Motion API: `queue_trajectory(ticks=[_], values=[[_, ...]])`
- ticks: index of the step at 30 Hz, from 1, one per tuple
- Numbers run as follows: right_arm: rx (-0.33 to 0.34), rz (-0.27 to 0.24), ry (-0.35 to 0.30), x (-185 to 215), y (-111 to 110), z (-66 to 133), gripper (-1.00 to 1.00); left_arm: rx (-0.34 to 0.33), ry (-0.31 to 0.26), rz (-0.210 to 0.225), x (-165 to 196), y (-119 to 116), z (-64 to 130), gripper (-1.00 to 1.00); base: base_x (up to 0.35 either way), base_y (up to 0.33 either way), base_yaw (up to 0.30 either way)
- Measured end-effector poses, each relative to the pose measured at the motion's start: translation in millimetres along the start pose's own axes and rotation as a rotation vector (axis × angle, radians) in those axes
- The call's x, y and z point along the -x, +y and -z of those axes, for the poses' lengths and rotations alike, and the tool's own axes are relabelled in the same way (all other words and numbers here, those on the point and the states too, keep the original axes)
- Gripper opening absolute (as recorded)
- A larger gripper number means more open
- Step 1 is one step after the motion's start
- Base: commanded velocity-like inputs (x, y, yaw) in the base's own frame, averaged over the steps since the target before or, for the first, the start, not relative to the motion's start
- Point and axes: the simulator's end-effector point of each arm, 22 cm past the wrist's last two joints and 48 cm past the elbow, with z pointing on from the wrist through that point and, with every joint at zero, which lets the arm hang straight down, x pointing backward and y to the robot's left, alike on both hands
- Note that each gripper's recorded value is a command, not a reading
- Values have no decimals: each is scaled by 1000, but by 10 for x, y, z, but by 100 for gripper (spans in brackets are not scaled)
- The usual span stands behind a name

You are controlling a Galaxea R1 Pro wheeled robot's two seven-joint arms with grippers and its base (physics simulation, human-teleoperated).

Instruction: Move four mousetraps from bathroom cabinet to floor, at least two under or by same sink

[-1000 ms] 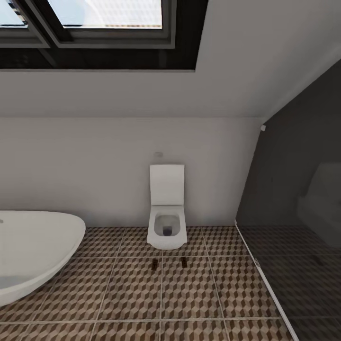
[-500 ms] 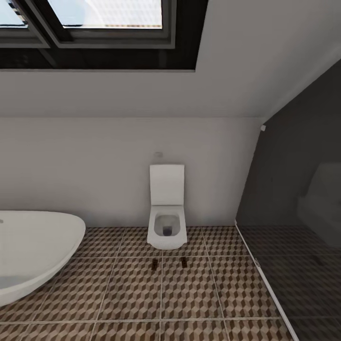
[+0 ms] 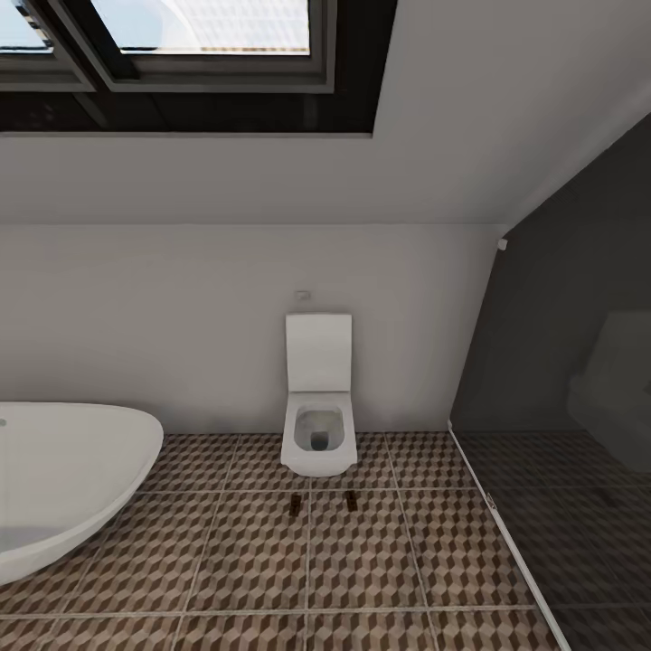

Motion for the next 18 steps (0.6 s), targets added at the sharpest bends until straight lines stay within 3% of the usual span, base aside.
queue_trajectory(ticks=[18], values=[[1,0,0,-2,6,1,100,1,0,0,-1,4,-1,100,0,0,0]])
